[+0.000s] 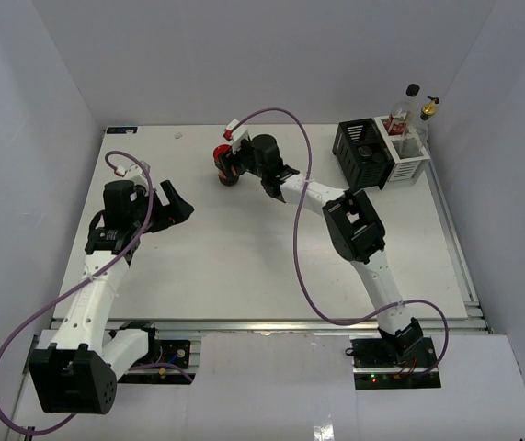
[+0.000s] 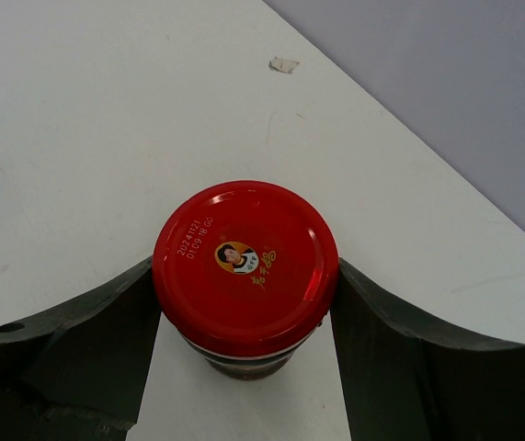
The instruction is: Organize the condiment bottles
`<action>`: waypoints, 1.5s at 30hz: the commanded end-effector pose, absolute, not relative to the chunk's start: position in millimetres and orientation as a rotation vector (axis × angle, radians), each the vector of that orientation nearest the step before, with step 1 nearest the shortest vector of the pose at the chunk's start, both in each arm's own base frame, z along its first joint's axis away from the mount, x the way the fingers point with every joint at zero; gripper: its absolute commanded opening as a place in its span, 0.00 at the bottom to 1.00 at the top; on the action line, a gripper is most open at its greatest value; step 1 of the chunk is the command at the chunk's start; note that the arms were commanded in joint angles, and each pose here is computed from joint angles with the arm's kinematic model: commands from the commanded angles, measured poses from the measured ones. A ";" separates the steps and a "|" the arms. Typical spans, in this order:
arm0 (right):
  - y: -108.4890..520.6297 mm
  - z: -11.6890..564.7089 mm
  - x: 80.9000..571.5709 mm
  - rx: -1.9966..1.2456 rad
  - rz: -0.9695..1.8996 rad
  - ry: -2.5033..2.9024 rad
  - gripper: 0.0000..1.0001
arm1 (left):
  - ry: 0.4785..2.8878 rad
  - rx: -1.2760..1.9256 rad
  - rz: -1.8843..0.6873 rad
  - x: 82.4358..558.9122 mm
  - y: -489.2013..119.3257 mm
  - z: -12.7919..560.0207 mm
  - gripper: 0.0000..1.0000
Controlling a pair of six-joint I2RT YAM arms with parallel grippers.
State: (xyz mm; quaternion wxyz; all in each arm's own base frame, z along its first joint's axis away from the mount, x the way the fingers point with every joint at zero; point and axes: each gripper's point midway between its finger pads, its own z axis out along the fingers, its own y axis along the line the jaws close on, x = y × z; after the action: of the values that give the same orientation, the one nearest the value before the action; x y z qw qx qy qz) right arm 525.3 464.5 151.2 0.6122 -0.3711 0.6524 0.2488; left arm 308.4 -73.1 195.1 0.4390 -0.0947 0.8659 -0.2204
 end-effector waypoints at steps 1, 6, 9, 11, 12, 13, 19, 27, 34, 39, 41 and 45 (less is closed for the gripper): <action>426.2 267.0 530.1 -0.750 0.495 1.255 0.08 | 2.130 -0.214 -0.582 302.5 -78.0 202.2 0.98; 386.0 297.9 530.1 -0.680 0.433 1.223 0.08 | 2.136 -0.213 -0.597 300.0 -80.0 200.3 0.98; 361.3 323.0 530.6 -0.632 0.395 1.178 0.08 | 2.133 -0.211 -0.596 299.8 -79.9 201.8 0.98; 339.8 346.1 531.8 -0.586 0.378 1.144 0.08 | 2.130 -0.208 -0.599 299.9 -80.4 203.4 0.98; 329.8 358.0 532.1 -0.561 0.373 1.125 0.08 | 2.129 -0.207 -0.600 300.0 -80.5 203.8 0.98; 320.3 367.0 533.2 -0.540 0.367 1.111 0.08 | 2.130 -0.208 -0.601 299.8 -80.6 203.1 0.98; 249.4 431.9 540.0 -0.401 0.253 1.014 0.08 | 2.135 -0.203 -0.601 299.5 -80.9 201.0 0.98; 152.6 465.5 565.1 -0.238 0.074 0.987 0.08 | 2.115 -0.173 -0.656 304.4 -88.9 209.5 0.98; 106.5 468.0 579.8 -0.176 -0.006 0.990 0.08 | 2.093 -0.139 -0.664 309.9 -91.1 221.3 0.98; 87.9 450.1 580.0 -0.166 -0.052 1.026 0.08 | 2.092 -0.132 -0.682 314.5 -93.9 222.0 0.98; 81.3 444.7 578.6 -0.165 -0.071 1.035 0.08 | 2.095 -0.133 -0.698 315.1 -95.9 220.4 0.98; 65.6 422.5 581.5 -0.149 -0.081 1.079 0.08 | 2.100 -0.126 -0.714 316.6 -98.3 218.1 0.98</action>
State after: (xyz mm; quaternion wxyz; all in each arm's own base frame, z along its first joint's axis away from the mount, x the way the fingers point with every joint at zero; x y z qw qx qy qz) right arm 609.9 89.0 332.2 0.7755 -0.1047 0.6223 -0.0210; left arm 310.1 -91.6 198.4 0.4240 -0.0694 0.8620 -0.2691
